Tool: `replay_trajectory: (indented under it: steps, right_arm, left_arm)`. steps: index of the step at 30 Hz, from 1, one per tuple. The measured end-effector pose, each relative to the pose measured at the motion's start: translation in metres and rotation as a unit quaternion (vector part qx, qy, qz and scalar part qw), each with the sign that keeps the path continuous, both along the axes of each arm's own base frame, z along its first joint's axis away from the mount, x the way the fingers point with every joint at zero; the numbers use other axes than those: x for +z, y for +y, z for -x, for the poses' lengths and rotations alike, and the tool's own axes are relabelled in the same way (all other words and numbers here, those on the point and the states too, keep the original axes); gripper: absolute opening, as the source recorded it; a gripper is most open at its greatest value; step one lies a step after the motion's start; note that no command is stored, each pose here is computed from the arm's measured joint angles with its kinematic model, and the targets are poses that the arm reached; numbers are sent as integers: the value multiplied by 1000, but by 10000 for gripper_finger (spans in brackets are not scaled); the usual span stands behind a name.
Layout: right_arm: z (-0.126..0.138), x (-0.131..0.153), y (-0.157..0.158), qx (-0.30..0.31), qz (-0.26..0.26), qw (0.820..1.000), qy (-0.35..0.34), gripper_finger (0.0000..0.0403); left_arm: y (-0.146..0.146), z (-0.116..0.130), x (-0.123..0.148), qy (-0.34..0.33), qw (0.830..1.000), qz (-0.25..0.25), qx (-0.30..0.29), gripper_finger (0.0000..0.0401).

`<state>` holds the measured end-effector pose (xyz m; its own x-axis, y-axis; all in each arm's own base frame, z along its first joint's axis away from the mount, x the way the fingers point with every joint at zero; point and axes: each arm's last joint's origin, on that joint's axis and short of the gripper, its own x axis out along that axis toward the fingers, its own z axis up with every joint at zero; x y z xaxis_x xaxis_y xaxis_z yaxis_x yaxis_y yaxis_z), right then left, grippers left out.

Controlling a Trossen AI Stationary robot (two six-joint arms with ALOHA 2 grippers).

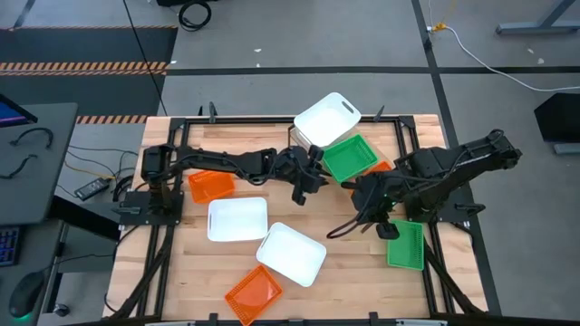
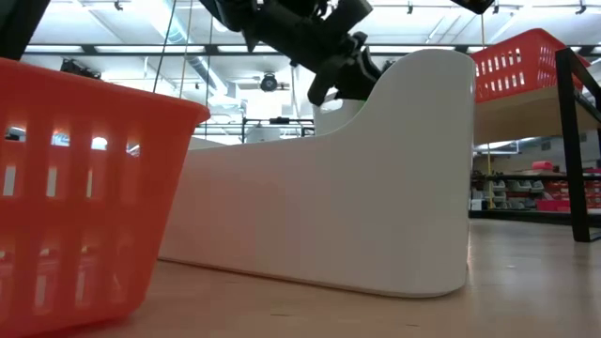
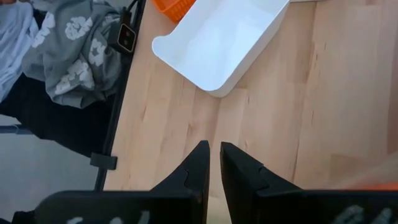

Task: Stack baskets on shelf by color
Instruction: Stack the left green bin on top of the green bin on the shelf, then stack the top white bin on top of the white bin on the shelf

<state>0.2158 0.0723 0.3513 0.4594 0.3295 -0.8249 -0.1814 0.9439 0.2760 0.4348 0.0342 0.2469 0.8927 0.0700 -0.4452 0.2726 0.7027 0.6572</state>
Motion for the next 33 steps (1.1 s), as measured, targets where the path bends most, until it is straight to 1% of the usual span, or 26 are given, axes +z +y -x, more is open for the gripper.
replay_trajectory:
  steps: [5,13,18,22,25,29,31,33]
  right_arm:
    - [0,0,2,4,2,1000,-2,45]
    - [0,0,2,-4,-2,1000,0,45]
    - [0,0,2,-5,-3,1000,-2,45]
    - [0,1,2,-5,-3,1000,-2,45]
    - [0,1,2,-5,-3,1000,-3,45]
    - [0,1,2,-7,-8,1000,0,45]
    - [1,1,4,-9,-12,1000,3,45]
    - [1,1,6,-9,-15,1000,5,45]
  left_arm:
    - [-2,-2,4,-24,1000,-1,-5,125]
    - [-7,-3,6,-32,999,1,-9,125]
    - [-13,-4,8,-48,998,9,-29,125]
    - [-16,-5,9,-50,998,9,-34,125]
    - [-16,-4,9,-47,999,2,-19,125]
    - [-14,5,17,-23,999,-19,21,125]
    - [-14,13,23,0,999,-19,28,125]
    - [-15,22,28,24,999,-7,38,125]
